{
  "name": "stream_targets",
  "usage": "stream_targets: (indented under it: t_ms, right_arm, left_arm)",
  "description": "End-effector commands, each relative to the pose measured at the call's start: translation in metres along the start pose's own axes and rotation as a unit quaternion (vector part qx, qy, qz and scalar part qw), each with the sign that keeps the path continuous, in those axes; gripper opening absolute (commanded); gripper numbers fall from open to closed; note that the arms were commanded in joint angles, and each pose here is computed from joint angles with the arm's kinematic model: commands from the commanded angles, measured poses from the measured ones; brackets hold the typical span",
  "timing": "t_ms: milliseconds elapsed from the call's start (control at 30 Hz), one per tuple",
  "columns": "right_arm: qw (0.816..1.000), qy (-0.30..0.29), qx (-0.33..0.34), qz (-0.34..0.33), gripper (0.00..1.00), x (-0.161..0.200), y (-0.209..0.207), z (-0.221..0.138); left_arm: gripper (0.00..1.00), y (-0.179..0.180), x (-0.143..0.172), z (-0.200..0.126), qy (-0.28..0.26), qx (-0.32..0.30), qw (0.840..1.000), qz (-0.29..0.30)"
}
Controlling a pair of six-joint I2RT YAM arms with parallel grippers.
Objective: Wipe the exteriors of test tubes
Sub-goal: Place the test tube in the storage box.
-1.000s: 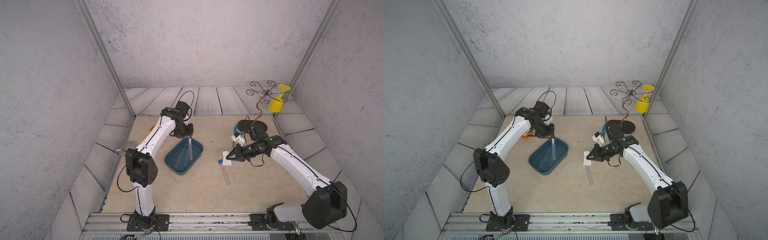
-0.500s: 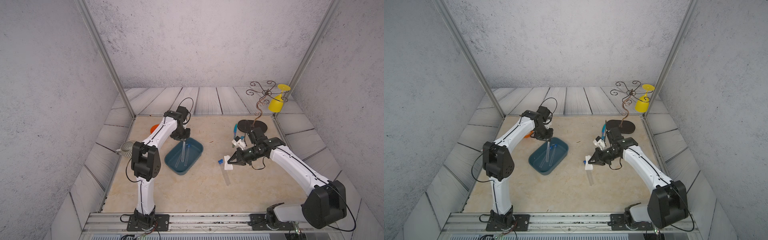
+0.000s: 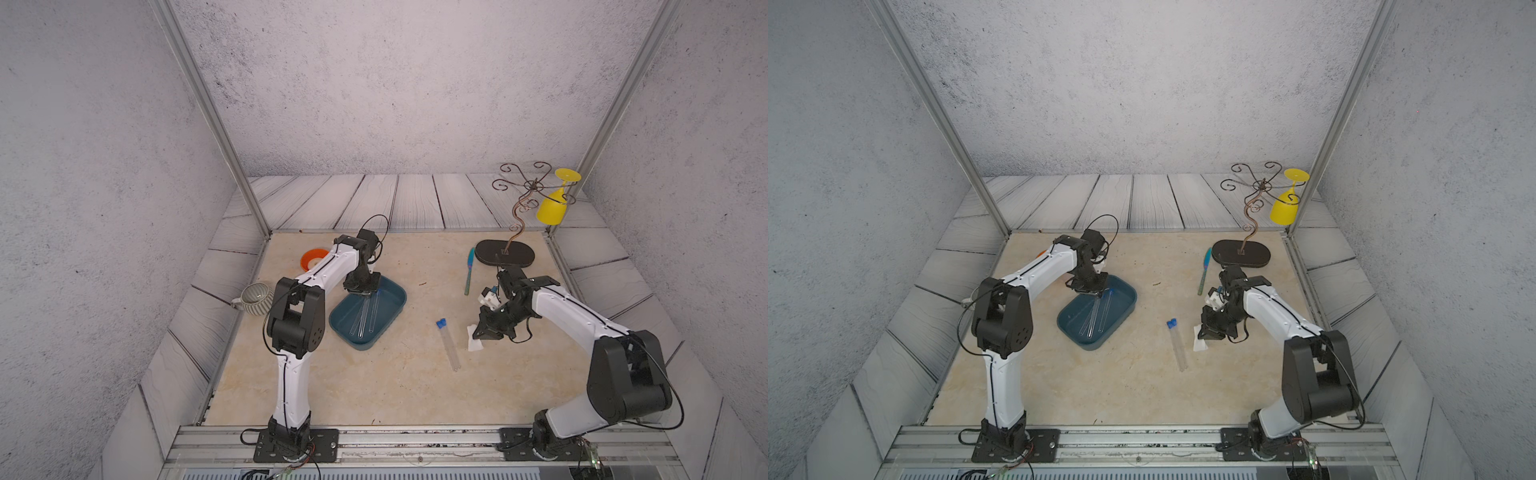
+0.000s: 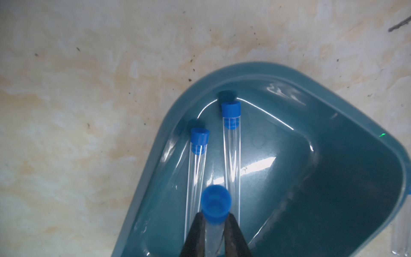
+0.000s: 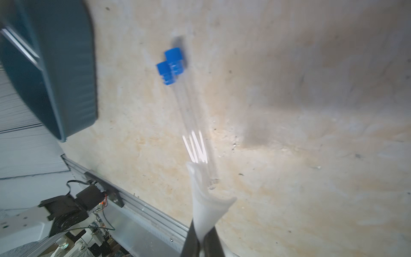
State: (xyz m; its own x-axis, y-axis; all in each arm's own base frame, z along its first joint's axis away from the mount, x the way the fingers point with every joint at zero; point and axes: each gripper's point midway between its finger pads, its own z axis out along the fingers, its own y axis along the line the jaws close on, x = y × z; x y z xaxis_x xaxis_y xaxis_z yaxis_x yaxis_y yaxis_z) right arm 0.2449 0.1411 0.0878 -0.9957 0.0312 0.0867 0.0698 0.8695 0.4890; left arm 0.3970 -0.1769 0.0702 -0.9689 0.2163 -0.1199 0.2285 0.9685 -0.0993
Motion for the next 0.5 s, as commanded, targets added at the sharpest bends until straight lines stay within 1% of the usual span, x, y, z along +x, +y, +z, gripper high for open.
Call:
stream_targets:
  t_ms: [0,33,100,233,333,400,467]
  right_arm:
    - [0.999,0.013,0.045,0.001,0.07,-0.003,-0.02,0.007]
    - [0.999,0.013,0.045,0.001,0.07,-0.004,-0.02,0.008]
    - [0.999,0.012,0.048,0.001,0.07,-0.005,-0.021,0.008]
    - [0.999,0.012,0.049,0.0,0.07,-0.004,-0.022,0.006]
    - [0.999,0.01,0.049,0.0,0.07,-0.002,-0.021,0.004]
    - [0.999,0.004,0.047,0.001,0.07,-0.002,-0.02,0.001]
    - [0.999,-0.005,0.044,0.001,0.07,-0.004,-0.018,-0.004]
  left_arm:
    - [0.15,0.005,0.005,0.019,0.015,-0.006,1.0,0.0]
    - [0.18,0.006,0.005,0.021,0.015,-0.008,1.0,-0.001]
    - [0.29,0.009,0.007,0.021,0.017,-0.016,1.0,-0.002]
    - [0.61,0.017,0.003,0.004,-0.009,-0.042,0.999,-0.012]
    - [0.71,0.015,0.001,-0.02,-0.032,-0.052,0.998,-0.029]
    - [0.71,0.004,0.002,-0.04,-0.049,-0.05,0.997,-0.038]
    - [0.73,-0.017,0.006,-0.061,-0.066,-0.04,0.996,-0.041]
